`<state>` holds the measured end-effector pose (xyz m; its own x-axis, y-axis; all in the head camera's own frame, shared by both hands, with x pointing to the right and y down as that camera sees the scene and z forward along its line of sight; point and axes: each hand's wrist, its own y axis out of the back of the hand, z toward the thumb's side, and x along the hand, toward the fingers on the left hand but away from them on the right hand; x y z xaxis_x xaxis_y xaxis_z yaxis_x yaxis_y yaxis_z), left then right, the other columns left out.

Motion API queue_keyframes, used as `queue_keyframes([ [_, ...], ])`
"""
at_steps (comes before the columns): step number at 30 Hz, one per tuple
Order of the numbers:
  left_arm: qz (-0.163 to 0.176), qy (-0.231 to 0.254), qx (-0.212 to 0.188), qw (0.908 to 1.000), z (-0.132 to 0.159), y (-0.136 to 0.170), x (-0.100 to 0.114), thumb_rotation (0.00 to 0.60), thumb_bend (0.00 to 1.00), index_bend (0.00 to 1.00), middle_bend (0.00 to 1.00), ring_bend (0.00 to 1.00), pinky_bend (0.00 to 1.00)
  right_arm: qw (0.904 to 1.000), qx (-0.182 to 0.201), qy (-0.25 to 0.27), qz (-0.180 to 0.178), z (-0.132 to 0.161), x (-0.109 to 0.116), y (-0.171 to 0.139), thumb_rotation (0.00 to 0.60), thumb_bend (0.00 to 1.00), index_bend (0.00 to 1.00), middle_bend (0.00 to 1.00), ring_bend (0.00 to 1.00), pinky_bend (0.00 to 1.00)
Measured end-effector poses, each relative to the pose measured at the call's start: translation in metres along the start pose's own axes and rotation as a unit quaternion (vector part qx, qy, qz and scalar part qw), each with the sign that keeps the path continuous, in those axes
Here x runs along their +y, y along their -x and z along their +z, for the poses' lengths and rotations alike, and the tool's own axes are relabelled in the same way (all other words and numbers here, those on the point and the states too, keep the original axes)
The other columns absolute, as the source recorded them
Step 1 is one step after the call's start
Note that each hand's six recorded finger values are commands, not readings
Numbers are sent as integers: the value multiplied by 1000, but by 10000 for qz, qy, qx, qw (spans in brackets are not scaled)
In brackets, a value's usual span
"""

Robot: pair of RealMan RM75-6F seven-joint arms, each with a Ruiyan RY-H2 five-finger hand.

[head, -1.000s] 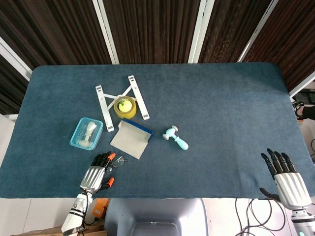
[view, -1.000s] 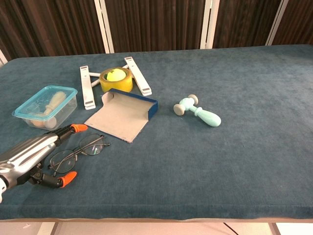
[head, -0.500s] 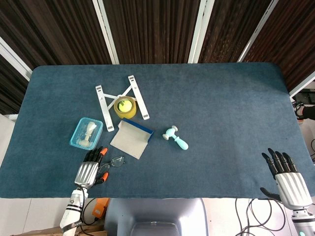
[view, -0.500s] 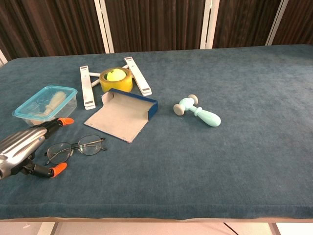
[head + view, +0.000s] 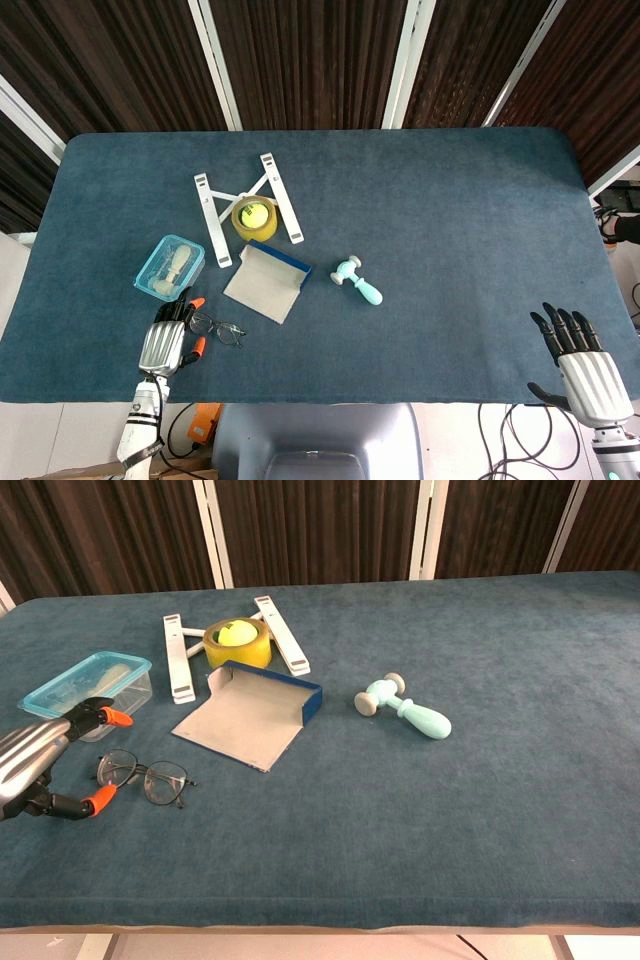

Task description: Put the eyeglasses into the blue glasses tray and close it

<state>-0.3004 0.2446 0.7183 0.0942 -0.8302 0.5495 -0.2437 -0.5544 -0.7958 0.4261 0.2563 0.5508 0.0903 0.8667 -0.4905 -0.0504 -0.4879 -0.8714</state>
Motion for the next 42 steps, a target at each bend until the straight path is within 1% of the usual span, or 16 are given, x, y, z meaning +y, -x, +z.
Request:
queue_keyframes([
  [7, 98, -110, -182, 9997, 11, -5, 4, 600, 364, 245, 0, 0, 142, 9999, 74, 88, 53, 0, 1, -2, 600, 182, 0, 0, 0, 0],
  [13, 82, -234, -306, 9992, 19, -11, 0, 600, 365, 373, 3, 0, 137, 9998, 105, 108, 95, 0, 1, -2, 600, 182, 0, 0, 0, 0],
  [19, 49, -391, -349, 9986, 23, -18, -7, 600, 364, 463, 16, 0, 130, 9998, 131, 113, 139, 1, 1, -2, 600, 182, 0, 0, 0, 0],
  [24, 106, -505, -317, 9982, 22, -24, -9, 600, 364, 487, 23, 0, 127, 9997, 142, 121, 169, 0, 0, -2, 600, 182, 0, 0, 0, 0],
  [32, 21, -521, -274, 9983, 19, -27, -14, 600, 364, 550, 41, 0, 126, 9995, 177, 141, 227, 1, 0, -2, 600, 182, 0, 0, 0, 0],
  [38, 67, -520, -229, 9984, 18, -29, -13, 600, 374, 583, 61, 5, 126, 9994, 185, 138, 249, 1, -1, -2, 600, 182, 0, 0, 0, 0],
  [42, 114, -537, -169, 9984, 14, -31, -12, 600, 385, 623, 83, 17, 127, 9994, 187, 135, 264, 1, -1, -2, 600, 182, 0, 0, 0, 0],
])
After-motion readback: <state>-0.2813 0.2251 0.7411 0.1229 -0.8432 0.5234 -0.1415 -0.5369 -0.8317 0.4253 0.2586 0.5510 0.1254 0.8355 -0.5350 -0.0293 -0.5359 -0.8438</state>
